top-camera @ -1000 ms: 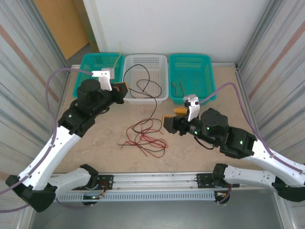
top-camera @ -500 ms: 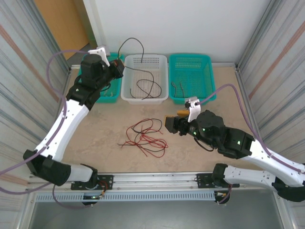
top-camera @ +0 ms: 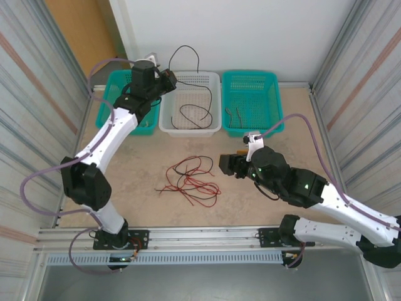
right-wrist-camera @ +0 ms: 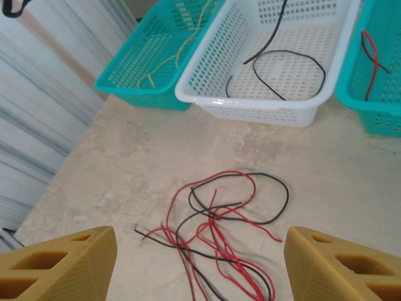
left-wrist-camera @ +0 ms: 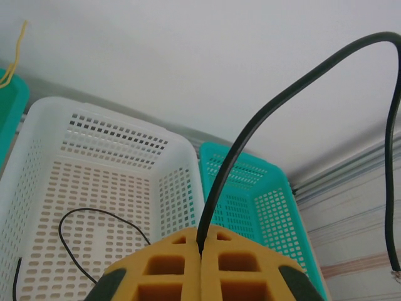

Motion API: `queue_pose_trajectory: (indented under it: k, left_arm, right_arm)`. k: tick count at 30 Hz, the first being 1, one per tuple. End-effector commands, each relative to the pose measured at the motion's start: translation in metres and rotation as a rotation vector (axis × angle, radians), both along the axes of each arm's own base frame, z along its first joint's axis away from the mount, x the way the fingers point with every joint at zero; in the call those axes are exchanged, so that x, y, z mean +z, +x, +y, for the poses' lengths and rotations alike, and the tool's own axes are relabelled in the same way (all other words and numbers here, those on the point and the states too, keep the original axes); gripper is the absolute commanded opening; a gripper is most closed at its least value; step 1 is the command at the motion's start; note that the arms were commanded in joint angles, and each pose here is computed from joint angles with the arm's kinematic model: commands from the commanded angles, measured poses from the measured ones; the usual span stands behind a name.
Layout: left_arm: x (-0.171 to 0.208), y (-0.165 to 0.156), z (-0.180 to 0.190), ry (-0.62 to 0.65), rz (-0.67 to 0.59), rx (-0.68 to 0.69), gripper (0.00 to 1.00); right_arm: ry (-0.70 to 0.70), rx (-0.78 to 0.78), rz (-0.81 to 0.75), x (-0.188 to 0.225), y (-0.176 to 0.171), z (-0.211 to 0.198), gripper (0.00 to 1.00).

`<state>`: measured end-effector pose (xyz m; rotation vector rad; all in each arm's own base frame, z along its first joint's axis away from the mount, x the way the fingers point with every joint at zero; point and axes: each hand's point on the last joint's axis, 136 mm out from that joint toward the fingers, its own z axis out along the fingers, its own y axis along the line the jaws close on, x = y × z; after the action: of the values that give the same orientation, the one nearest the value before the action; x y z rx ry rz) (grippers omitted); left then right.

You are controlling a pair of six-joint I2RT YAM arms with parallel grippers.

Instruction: Untangle the cables

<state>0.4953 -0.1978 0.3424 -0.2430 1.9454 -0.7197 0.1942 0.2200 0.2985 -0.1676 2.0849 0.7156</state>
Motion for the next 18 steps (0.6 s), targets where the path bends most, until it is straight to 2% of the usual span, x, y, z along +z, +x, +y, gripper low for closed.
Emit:
queue_pose_trajectory:
  k: [1,2,5,6,8,13,18]
  left_arm:
    - [0.011,0.014,0.006,-0.028,-0.023,0.050,0.00]
    - [0.002,0.018,0.006,-0.018,-0.002,0.056,0.04]
    - [-0.017,0.026,0.007,-0.008,0.040,0.065,0.43]
    - [-0.023,0.028,0.008,-0.005,0.053,0.066,0.53]
    - [-0.029,0.027,0.009,-0.001,0.075,0.066,0.63]
    - [-0.017,0.008,0.017,-0.017,0.060,0.065,0.70]
    - [0.013,-0.037,0.017,-0.053,0.004,-0.025,0.63]
  right_arm:
    - [-0.019,-0.037,0.046,-0.014,0.002,-0.007,0.70]
    - [-0.021,-0.041,0.050,-0.015,0.003,-0.009,0.70]
    - [-0.025,-0.043,0.056,-0.016,0.003,-0.011,0.69]
    - [-0.023,-0.043,0.056,-0.016,0.003,-0.011,0.69]
    - [-0.024,-0.048,0.057,-0.016,0.003,-0.013,0.69]
    - [-0.024,-0.051,0.066,-0.018,0.002,-0.013,0.69]
    - [-0.042,-0.051,0.089,-0.027,0.005,-0.009,0.69]
